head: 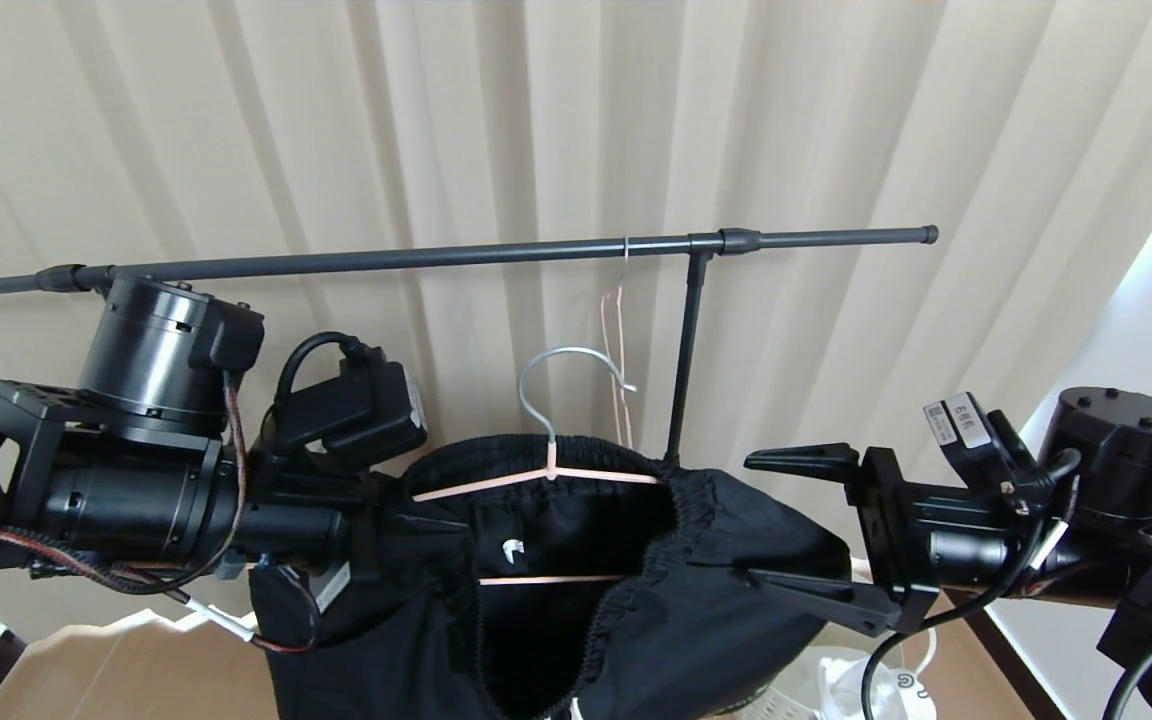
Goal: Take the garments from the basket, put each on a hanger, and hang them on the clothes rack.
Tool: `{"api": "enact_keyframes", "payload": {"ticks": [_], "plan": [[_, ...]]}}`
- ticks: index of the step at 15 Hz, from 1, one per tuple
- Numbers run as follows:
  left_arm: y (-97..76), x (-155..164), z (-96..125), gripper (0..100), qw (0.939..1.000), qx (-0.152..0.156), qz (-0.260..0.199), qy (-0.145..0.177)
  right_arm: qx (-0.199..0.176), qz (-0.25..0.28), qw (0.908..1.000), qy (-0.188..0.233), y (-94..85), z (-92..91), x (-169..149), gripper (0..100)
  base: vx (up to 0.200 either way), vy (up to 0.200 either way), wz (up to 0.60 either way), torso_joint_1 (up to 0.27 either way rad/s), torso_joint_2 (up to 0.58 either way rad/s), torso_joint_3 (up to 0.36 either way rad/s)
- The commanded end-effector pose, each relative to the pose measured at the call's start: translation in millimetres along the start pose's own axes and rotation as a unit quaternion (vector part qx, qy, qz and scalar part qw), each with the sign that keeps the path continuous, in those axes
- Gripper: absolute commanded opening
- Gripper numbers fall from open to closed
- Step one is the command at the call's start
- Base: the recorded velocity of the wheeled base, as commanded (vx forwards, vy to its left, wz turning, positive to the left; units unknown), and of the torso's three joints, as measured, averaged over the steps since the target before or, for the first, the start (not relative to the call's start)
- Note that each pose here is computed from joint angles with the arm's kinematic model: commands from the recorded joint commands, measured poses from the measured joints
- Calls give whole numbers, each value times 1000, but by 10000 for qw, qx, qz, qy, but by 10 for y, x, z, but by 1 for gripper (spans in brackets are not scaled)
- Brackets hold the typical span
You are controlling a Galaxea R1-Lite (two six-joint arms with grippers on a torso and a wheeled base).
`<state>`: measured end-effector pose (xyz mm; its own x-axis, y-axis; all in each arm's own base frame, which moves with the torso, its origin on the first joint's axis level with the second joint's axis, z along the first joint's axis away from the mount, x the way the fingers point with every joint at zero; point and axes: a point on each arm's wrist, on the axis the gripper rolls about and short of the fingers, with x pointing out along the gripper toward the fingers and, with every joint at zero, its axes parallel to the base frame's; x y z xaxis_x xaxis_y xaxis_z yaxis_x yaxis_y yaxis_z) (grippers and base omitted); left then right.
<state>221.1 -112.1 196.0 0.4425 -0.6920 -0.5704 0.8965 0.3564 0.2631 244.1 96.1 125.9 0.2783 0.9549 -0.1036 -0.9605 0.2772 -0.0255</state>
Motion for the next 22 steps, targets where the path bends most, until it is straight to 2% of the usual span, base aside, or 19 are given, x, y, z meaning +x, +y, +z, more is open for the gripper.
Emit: {"api": "enact_keyframes", "payload": {"ticks": [1,8,11,16,17,22], "plan": [[9,-102,-4,0,9998,-57,156,-58,41,-9,10000,29,-13,-26,2,100,0,0,0,0,0,0],[-11,-273,11,0,9989,-181,379,-188,383,-186,9987,266,-240,-290,52,100,0,0,0,0,0,0],[-16,-329,-1,0,9984,-239,463,-209,391,-253,9983,362,-332,-409,60,100,0,0,0,0,0,0],[-42,-367,-4,0,9981,-287,489,-236,374,-288,9982,375,-370,-428,78,100,0,0,0,0,0,0],[-43,-371,-3,0,9981,-283,493,-242,374,-288,9982,375,-370,-428,78,0,0,0,0,0,0,0],[-61,-427,-71,0,9971,-426,599,-216,345,-310,9983,348,-408,-414,92,0,0,0,0,0,0,0]]}}
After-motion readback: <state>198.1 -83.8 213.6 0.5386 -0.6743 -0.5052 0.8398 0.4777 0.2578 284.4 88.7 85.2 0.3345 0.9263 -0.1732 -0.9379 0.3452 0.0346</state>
